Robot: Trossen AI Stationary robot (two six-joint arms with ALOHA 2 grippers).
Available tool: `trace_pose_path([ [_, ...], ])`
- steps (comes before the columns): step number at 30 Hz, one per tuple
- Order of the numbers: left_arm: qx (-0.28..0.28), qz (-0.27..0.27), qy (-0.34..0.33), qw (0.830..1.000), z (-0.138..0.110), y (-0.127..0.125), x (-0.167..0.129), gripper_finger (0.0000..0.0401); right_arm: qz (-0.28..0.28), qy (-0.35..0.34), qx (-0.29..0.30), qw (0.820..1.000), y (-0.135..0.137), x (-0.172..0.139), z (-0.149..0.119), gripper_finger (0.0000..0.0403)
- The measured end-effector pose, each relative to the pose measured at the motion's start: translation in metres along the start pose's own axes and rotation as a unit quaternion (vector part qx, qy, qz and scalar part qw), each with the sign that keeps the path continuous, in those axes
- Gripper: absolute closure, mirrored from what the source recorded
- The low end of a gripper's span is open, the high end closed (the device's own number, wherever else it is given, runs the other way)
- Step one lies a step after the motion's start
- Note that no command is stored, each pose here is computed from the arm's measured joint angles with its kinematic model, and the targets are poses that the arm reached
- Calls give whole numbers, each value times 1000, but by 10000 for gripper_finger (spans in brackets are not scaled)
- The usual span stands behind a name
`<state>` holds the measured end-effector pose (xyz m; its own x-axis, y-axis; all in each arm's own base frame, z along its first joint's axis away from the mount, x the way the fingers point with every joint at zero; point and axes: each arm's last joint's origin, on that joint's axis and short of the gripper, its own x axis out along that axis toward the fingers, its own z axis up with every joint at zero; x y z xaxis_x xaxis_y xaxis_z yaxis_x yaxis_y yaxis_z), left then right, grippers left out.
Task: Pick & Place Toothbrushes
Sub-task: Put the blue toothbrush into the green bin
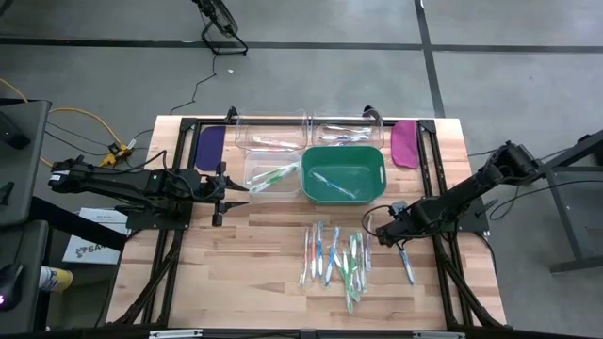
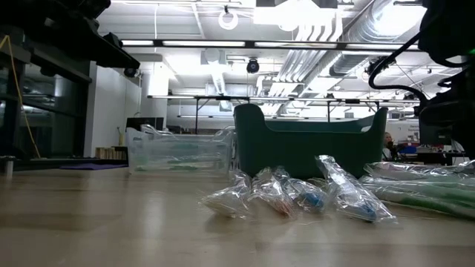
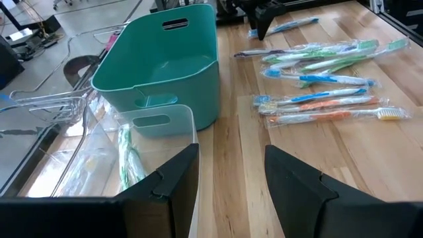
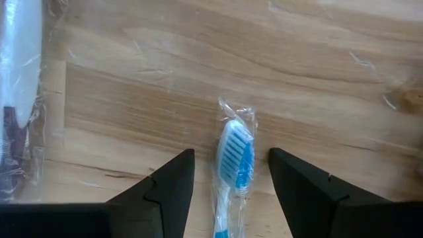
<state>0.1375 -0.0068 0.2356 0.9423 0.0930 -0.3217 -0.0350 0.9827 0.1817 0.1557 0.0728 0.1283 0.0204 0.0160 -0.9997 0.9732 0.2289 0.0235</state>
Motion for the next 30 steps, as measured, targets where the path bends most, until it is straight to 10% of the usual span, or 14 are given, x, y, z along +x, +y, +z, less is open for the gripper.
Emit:
trace_pose_path([
  [30, 0, 2, 0, 1000, 0, 0, 0, 235, 15, 0, 5, 1000, 13, -14, -5, 358],
])
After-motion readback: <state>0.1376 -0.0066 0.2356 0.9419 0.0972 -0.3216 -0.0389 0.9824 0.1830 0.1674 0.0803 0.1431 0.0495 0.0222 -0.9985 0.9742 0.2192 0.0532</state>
